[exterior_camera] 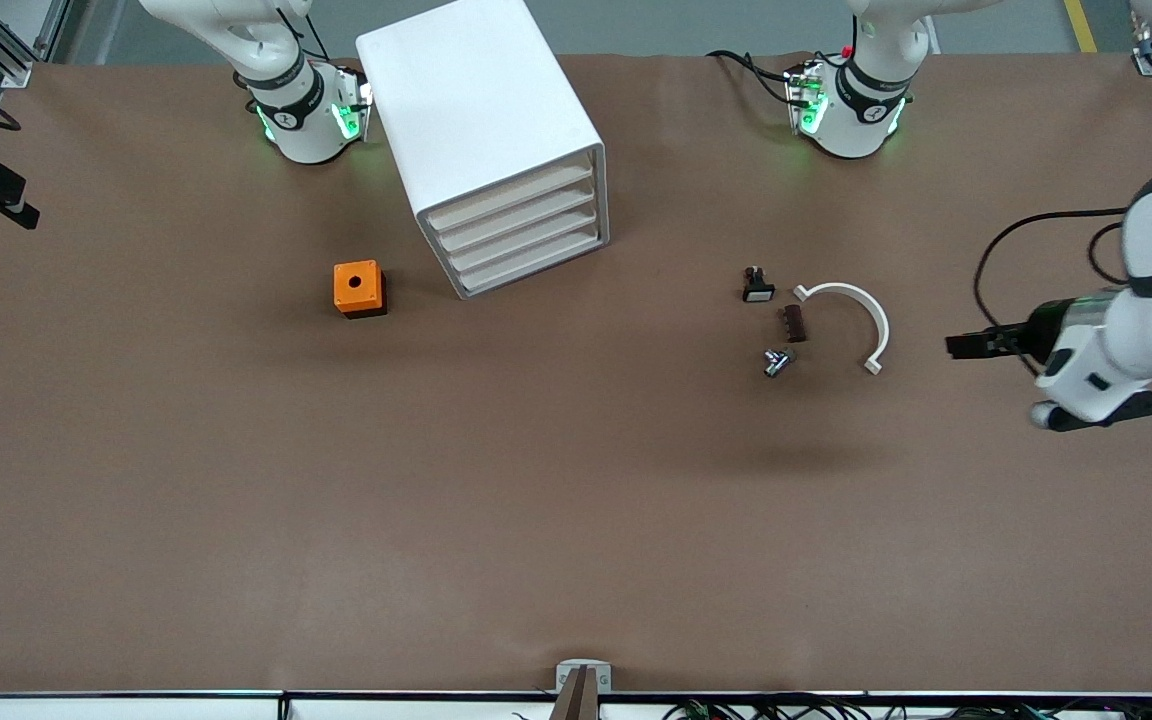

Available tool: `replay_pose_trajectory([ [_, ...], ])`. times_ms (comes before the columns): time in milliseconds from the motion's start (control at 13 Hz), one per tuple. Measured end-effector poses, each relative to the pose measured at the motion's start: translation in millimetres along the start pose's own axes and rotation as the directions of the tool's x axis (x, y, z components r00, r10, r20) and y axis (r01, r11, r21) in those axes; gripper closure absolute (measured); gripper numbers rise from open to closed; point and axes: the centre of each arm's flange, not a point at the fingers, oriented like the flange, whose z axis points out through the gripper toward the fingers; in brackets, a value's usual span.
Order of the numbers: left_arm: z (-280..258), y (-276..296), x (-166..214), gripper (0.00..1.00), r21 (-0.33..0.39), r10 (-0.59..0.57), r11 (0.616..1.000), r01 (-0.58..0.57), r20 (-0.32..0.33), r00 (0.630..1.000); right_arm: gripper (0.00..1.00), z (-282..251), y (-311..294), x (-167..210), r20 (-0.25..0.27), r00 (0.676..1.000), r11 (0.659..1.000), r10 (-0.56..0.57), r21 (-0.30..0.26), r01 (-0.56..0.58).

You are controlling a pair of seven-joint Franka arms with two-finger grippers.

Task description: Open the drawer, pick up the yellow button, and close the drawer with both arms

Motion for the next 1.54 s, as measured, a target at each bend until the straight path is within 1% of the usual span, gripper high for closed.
replay_pose_trajectory([
  [154,14,59,-18,0.0,0.042,-0.124,0.992,0.122,0.034,0.992,0.0,-1,0,0,-0.001,1.0,1.0,0.0,0.0,0.0],
  [231,18,88,-30,0.0,0.044,-0.194,0.981,0.191,0.055,0.98,0.0,-1,0,0,-0.002,1.0,1.0,-0.001,0.0,0.001],
  [308,20,115,-41,0.0,0.032,-0.269,0.963,0.267,0.078,0.96,0.0,-1,0,0,-0.003,1.0,1.0,-0.001,0.0,0.001],
  [385,21,139,-50,0.0,0.017,-0.355,0.935,0.355,0.107,0.929,0.0,-1,-1,0,-0.003,1.0,1.0,-0.002,0.0,0.002],
  [462,23,157,-56,0.0,0.008,-0.442,0.895,0.445,0.146,0.885,0.0,-1,-1,0,-0.003,1.0,1.0,-0.002,0.0,0.002],
  [538,27,173,-61,0.0,0.011,-0.53,0.843,0.538,0.196,0.825,0.0,-1,-1,0,-0.003,1.0,1.0,-0.002,0.0,0.002],
  [615,33,187,-65,0.0,0.028,-0.614,0.778,0.627,0.247,0.75,0.0,-1,-1,0,-0.003,1.0,1.0,-0.002,0.0,0.002],
  [692,41,200,-68,0.0,0.068,-0.696,0.698,0.713,0.297,0.654,0.0,-1,-1,0,-0.003,1.0,1.0,-0.002,0.0,0.002],
  [769,52,214,-72,0.0,0.129,-0.765,0.615,0.778,0.34,0.548,0.0,-1,-1,0,-0.004,1.0,1.0,-0.002,-0.001,0.002],
  [846,65,228,-76,0.0,0.211,-0.818,0.535,0.818,0.374,0.438,0.0,-2,0,0,-0.004,1.0,1.0,-0.002,-0.001,0.002],
  [923,78,241,-79,0.0,0.295,-0.853,0.469,0.833,0.395,0.34,0.0,-2,0,0,-0.004,1.0,1.0,-0.001,-0.001,0.001],
  [1000,93,252,-82,0.0,0.384,-0.88,0.408,0.828,0.408,0.244,0.0,-1,0,1,-0.002,1.0,1.0,0.0,-0.001,0.0],
  [1077,106,262,-84,0.0,0.46,-0.897,0.356,0.813,0.411,0.161,0.0,2,0,2,0.004,1.0,1.0,-0.001,-0.001,0.001],
  [1154,118,269,-83,0.0,0.521,-0.909,0.31,0.796,0.408,0.087,0.0,8,0,5,0.015,1.0,1.0,0.0,-0.001,0.0],
  [1231,128,275,-81,0.0,0.573,-0.917,0.265,0.776,0.399,0.018,0.0,16,1,10,0.029,1.0,1.0,0.0,-0.001,0.0],
  [1308,137,279,-78,0.0,0.618,-0.922,0.224,0.754,0.386,-0.043,0.0,25,1,16,0.043,0.999,1.0,0.001,-0.002,-0.001],
  [1385,145,282,-77,0.0,0.657,-0.925,0.191,0.729,0.369,-0.09,0.0,35,2,23,0.056,0.998,1.0,0.002,-0.003,-0.002],
  [1462,153,286,-77,0.0,0.691,-0.929,0.166,0.703,0.348,-0.123,0.0,48,3,31,0.073,0.997,1.0,0.004,-0.004,-0.003],
  [1538,162,293,-81,0.01,0.718,-0.933,0.149,0.68,0.329,-0.143,0.0,64,3,39,0.098,0.995,1.0,0.005,-0.006,-0.005],
])
